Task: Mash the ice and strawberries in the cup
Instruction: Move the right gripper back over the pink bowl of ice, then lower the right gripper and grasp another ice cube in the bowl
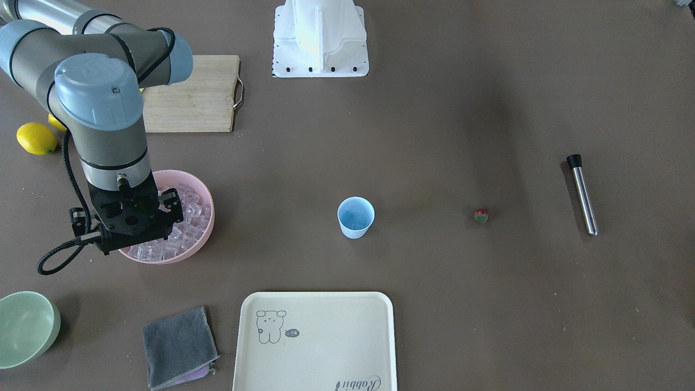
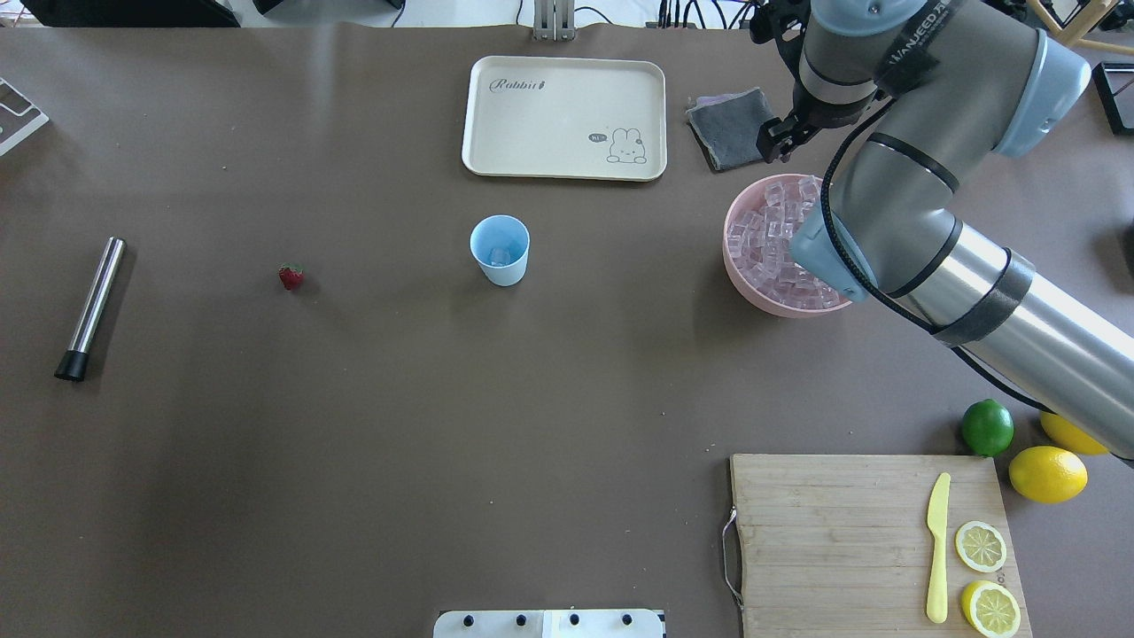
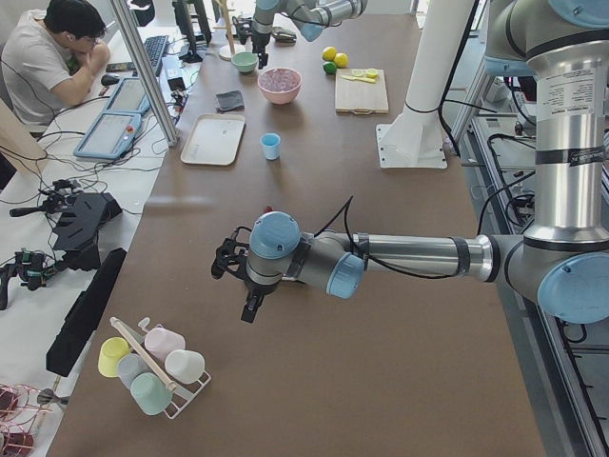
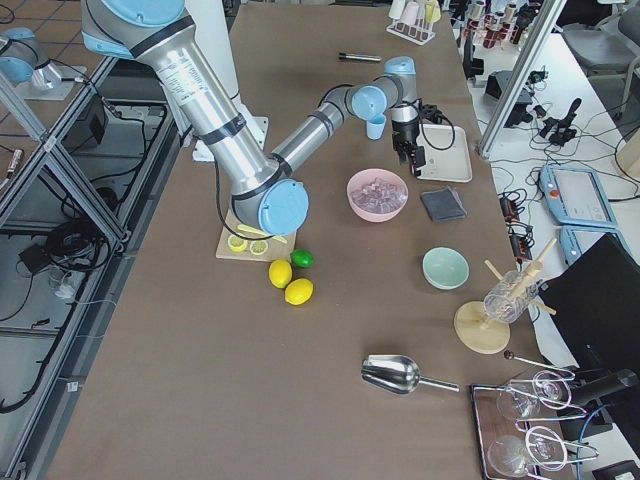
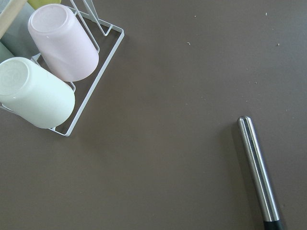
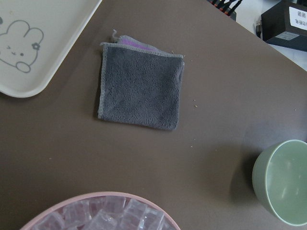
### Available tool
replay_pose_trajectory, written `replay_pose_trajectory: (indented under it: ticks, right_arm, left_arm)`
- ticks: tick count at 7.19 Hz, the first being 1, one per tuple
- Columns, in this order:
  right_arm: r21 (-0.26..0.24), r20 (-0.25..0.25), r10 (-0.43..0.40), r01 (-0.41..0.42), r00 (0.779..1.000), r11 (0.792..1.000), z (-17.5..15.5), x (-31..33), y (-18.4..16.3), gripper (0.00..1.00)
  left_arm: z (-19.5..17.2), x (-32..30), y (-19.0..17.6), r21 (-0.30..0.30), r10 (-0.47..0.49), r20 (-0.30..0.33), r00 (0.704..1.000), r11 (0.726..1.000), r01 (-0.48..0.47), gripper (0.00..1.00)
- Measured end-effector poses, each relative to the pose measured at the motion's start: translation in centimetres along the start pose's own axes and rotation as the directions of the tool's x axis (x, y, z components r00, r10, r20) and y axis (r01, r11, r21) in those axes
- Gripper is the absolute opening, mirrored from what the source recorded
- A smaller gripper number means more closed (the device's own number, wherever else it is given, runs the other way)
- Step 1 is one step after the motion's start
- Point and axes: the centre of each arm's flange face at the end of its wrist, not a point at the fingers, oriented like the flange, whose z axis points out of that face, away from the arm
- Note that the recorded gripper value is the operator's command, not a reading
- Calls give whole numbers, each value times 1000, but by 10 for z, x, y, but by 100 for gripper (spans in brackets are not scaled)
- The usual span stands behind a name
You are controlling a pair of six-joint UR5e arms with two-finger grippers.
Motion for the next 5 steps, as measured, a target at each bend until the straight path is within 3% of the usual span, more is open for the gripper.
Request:
replay_pose_trajectory:
  ticks: [5]
  right_arm:
    - [28,15,-93,92,996,995,50,-3,25,91]
  left_arm:
    - [4,-2,0,-5,-2,0,1000,1000,2,98]
